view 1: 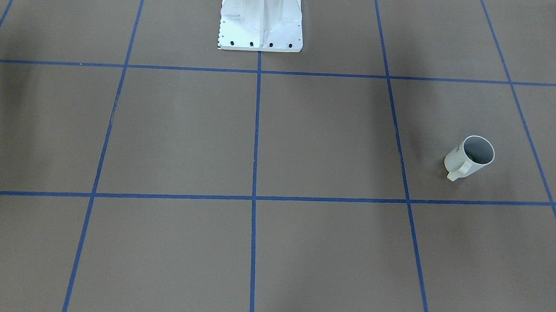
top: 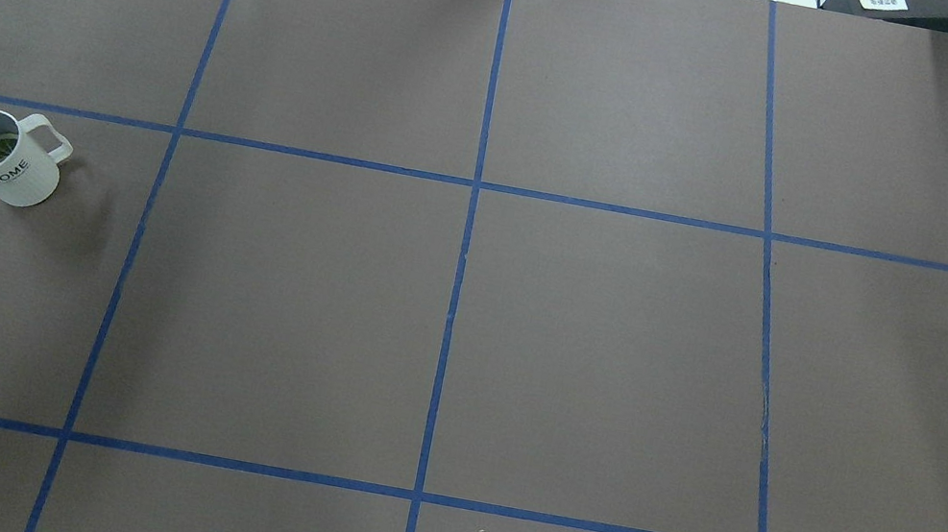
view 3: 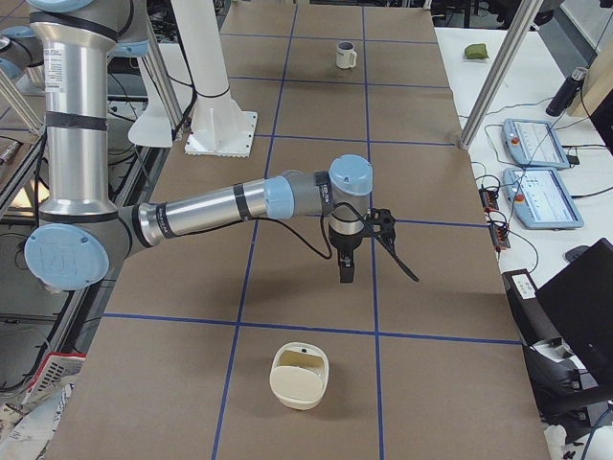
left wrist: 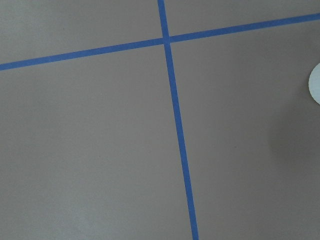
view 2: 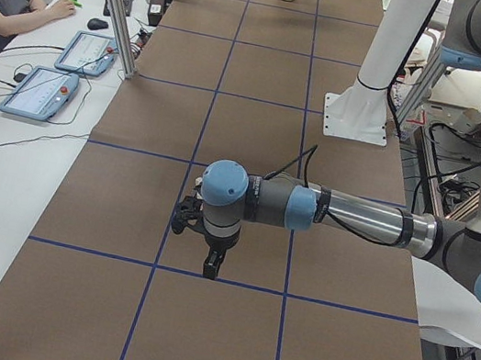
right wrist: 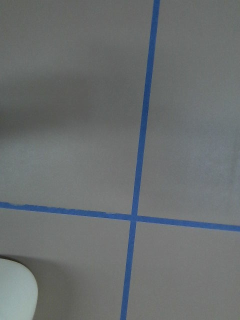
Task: Left arm hands cup to right arm to dump lemon
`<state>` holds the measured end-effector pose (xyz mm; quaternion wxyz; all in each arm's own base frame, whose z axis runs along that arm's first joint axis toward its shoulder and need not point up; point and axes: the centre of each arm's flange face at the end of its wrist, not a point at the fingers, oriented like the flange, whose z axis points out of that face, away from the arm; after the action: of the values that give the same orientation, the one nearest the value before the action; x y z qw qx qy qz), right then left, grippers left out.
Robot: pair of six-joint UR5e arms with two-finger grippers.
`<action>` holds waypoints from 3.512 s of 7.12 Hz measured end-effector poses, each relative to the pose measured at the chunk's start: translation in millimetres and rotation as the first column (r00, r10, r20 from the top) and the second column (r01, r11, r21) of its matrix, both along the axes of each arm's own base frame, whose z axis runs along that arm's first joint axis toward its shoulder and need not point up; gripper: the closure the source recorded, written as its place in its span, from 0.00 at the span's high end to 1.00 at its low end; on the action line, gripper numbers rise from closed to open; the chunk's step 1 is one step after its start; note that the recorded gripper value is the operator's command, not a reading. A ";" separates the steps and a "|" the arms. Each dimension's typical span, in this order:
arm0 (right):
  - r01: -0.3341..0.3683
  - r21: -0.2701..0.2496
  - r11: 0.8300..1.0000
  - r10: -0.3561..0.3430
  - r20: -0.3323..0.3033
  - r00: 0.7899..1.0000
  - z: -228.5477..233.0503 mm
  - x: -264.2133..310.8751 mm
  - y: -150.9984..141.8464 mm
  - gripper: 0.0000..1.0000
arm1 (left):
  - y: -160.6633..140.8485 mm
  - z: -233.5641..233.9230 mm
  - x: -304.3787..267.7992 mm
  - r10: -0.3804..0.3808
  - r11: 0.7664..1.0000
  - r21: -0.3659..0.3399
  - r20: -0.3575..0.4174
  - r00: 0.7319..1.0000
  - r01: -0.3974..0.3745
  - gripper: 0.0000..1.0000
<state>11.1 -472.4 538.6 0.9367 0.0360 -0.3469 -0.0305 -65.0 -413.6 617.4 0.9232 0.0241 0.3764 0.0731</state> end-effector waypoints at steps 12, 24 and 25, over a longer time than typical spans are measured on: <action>0.146 0.415 0.898 -0.225 0.147 0.963 -128.5 -151.7 -47.4 0.99 | -90.2 -68.0 94.8 0.065 0.980 0.197 -0.194 0.979 -0.026 1.00; 0.139 0.431 0.891 -0.205 0.111 0.972 -150.6 -191.5 -46.4 0.99 | -74.5 -62.9 266.5 -0.117 0.992 0.042 -0.084 0.990 0.120 0.00; 0.138 0.437 0.889 -0.206 0.113 0.972 -153.9 -191.0 -45.4 0.99 | -74.3 -69.5 265.1 -0.116 0.991 0.051 -0.092 0.989 0.121 0.00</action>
<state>-179.9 -517.8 384.7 0.8697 0.2110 -0.4057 -0.1856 200.0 -487.9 547.9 0.9073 0.0758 0.4126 0.0274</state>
